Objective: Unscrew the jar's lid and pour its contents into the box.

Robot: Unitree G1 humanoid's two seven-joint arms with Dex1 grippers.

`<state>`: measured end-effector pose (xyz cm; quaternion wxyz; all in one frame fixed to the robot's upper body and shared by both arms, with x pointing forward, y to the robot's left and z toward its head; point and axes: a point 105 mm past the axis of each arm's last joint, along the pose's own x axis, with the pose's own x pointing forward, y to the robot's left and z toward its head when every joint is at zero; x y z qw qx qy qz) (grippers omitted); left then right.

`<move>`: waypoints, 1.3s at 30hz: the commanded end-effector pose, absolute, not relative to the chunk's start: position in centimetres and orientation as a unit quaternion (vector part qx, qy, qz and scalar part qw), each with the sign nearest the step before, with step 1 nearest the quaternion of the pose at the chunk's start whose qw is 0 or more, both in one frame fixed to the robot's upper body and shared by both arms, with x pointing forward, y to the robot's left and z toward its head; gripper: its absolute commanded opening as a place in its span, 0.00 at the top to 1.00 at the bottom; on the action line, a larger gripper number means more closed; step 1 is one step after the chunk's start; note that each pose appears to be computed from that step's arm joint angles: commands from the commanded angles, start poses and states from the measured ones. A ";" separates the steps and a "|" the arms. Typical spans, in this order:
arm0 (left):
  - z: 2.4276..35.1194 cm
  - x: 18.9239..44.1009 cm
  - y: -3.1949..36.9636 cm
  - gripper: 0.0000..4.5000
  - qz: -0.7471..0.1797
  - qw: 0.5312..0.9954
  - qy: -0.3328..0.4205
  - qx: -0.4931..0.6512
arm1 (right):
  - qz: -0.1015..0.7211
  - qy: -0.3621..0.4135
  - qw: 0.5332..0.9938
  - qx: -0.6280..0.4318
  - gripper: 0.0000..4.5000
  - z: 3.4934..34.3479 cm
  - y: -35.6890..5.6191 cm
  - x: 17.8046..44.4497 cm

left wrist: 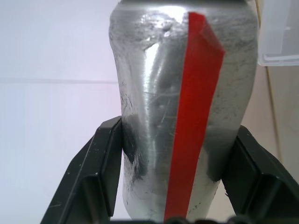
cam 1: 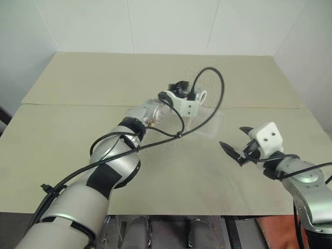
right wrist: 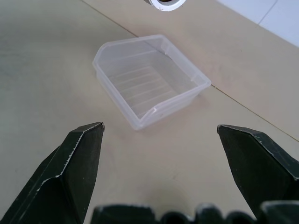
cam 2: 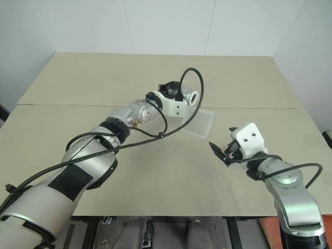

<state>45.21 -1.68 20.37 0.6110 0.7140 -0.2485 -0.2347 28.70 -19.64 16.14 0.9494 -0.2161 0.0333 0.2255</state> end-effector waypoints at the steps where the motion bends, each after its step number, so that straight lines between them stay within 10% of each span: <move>1: 22.1 44.9 -2.9 0.39 -0.196 0.535 -0.305 0.763 | 0.210 0.003 0.954 -0.214 0.00 17.8 -19.7 28.2; 11: 22.0 44.1 -4.2 0.39 -0.171 0.355 -0.380 0.837 | 0.206 -0.001 0.962 -0.181 0.00 18.3 -19.5 27.8; 23: 22.2 44.1 -4.1 0.39 -0.170 0.345 -0.380 0.841 | 0.206 0.008 0.959 -0.193 0.00 17.5 -19.1 28.2; 26: 22.3 44.3 -3.8 0.39 -0.172 0.379 -0.366 0.832 | 0.208 0.014 0.956 -0.208 0.00 17.1 -19.1 28.2; 34: 20.8 45.5 -2.2 0.39 -0.274 0.766 -0.168 0.557 | 0.204 0.013 0.956 -0.209 0.00 17.1 -19.2 28.4; 39: 20.0 45.8 -1.3 0.39 -0.302 0.875 -0.095 0.366 | 0.203 0.013 0.956 -0.211 0.00 17.1 -19.3 28.6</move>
